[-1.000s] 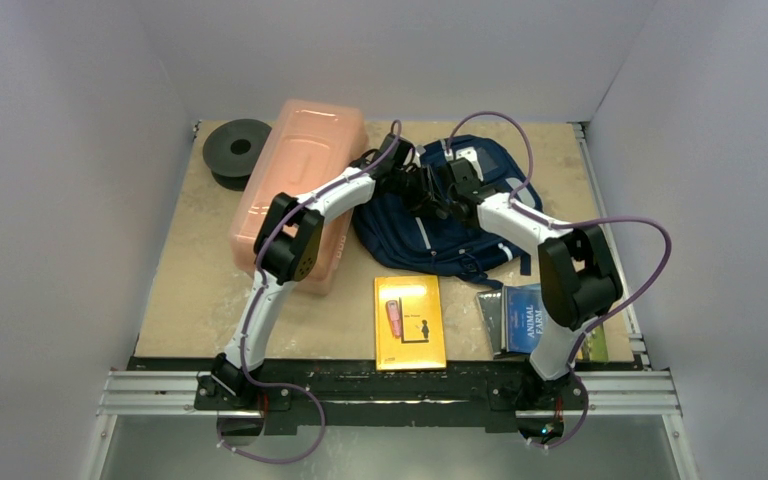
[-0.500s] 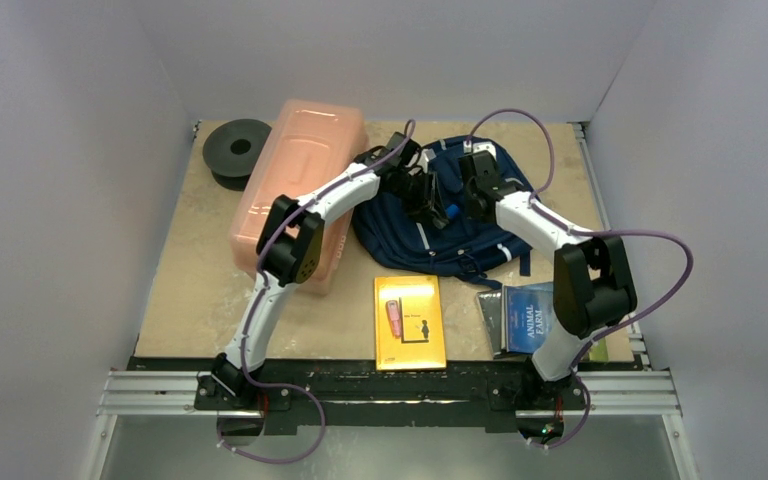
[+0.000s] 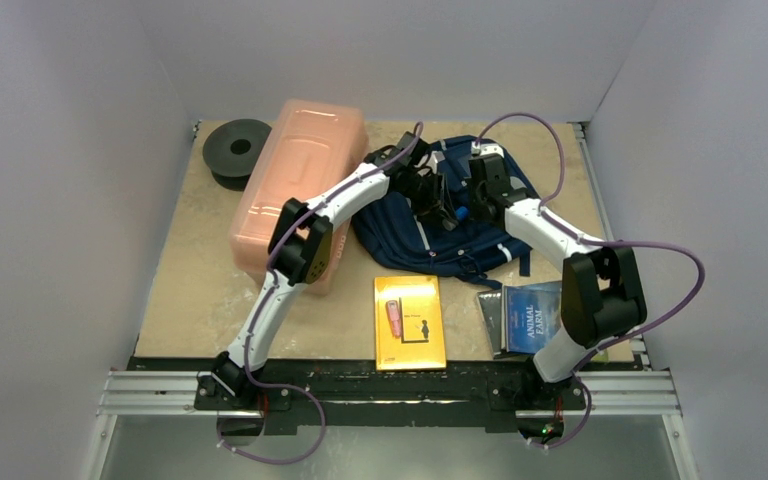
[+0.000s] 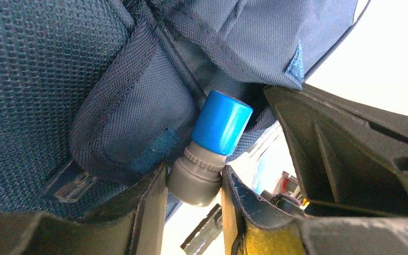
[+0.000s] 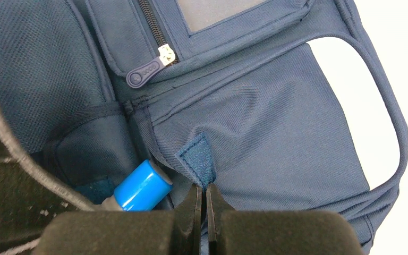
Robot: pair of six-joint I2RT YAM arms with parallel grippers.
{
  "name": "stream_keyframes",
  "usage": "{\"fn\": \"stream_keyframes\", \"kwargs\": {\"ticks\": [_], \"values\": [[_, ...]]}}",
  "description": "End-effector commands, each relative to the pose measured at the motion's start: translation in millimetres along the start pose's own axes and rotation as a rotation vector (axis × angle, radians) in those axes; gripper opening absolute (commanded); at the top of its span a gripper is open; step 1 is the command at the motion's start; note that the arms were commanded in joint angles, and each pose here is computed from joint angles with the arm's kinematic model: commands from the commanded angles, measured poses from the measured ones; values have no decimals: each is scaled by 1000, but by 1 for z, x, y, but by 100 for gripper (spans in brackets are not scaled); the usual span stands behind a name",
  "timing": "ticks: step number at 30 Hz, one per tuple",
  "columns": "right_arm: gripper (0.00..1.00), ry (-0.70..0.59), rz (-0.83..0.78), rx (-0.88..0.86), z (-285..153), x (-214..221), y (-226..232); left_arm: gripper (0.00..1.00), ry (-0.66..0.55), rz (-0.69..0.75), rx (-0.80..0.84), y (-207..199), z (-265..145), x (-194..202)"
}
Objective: Pack the student bag
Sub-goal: Place the personal item in the student bag.
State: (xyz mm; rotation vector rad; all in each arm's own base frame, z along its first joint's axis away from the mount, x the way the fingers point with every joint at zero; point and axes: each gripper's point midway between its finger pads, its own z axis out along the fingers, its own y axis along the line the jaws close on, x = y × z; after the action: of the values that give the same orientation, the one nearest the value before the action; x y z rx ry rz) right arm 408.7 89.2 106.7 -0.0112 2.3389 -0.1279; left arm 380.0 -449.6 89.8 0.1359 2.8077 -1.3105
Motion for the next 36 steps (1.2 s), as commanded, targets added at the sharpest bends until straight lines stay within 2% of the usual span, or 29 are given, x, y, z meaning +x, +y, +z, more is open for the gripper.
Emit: {"fn": "stream_keyframes", "kwargs": {"ticks": [1,6,14,19,22,25,31,36], "values": [[0,-175,81,-147,-30,-49,25,0,-15,-124,34,4,26,-4],[0,-190,110,-155,-39,-53,24,0,-42,-170,86,-6,34,-17],[0,-217,163,-198,-48,-59,25,0,-27,-196,36,5,37,-7],[0,-212,192,-288,-51,-58,34,2,-79,-198,40,2,38,-17],[0,-197,207,-307,-52,-55,36,9,-168,-206,96,-4,43,-35],[0,-182,222,-301,-49,-52,30,21,-208,-203,148,-16,40,-44],[0,-172,213,-276,-45,-50,19,54,-242,-64,114,-25,10,-30],[0,-163,198,-267,-42,-49,14,59,-241,44,32,-22,-12,-18]]}}
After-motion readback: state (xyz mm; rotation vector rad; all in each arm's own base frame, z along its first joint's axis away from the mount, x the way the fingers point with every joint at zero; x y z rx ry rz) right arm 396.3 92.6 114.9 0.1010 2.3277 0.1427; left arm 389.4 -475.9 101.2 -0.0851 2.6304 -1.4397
